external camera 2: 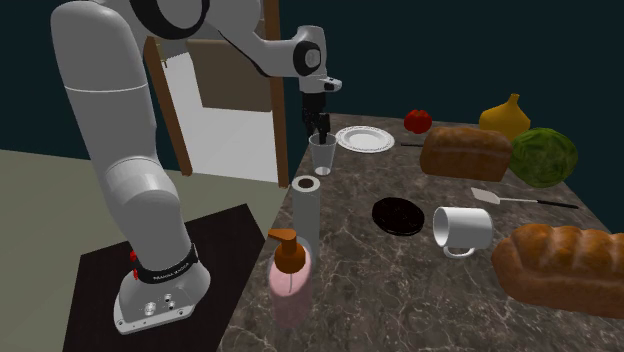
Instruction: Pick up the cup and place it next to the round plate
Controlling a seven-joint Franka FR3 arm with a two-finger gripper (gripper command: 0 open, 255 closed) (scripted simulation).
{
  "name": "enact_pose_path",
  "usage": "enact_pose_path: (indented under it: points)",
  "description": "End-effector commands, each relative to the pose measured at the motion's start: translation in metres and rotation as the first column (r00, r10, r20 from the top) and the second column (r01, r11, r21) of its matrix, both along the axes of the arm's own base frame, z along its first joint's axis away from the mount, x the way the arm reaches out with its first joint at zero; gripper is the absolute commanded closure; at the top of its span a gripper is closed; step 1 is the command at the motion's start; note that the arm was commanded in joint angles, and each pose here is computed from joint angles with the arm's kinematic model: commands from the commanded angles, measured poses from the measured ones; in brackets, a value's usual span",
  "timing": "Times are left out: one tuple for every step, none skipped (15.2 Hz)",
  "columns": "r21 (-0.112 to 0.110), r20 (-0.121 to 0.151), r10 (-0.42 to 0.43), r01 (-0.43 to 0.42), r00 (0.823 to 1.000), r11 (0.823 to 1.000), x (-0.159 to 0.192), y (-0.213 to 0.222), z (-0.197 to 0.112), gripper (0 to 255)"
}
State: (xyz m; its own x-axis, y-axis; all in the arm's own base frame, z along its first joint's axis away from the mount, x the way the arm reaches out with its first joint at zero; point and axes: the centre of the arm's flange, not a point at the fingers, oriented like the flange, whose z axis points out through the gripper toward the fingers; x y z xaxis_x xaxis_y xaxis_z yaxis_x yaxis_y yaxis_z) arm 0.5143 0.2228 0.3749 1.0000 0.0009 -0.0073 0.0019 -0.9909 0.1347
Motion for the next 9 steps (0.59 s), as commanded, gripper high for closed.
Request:
enact_pose_path:
  points:
    - [0.0, 0.0, 0.0, 0.0, 1.0, 1.0, 0.0, 0.0, 0.0, 0]
    - [0.0, 0.0, 0.0, 0.0, 1.0, 1.0, 0.0, 0.002, 0.013, 0]
    - [0.0, 0.0, 0.0, 0.0, 1.0, 1.0, 0.0, 0.004, 0.026, 0]
    - [0.0, 0.0, 0.0, 0.0, 1.0, 1.0, 0.0, 0.005, 0.039, 0]
    - [0.0, 0.0, 0.0, 0.0, 1.0, 1.0, 0.0, 0.007, 0.05, 0]
    - [0.0, 0.0, 0.0, 0.0, 1.0, 1.0, 0.0, 0.007, 0.05, 0]
    - [0.0, 0.0, 0.0, 0.0, 1.0, 1.0, 0.0, 0.007, 0.05, 0]
    - [0.0, 0.0, 0.0, 0.0, 1.0, 1.0, 0.0, 0.007, 0.05, 0]
    - [0.0, 0.0, 0.0, 0.0, 1.0, 1.0, 0.0, 0.007, 0.05, 0]
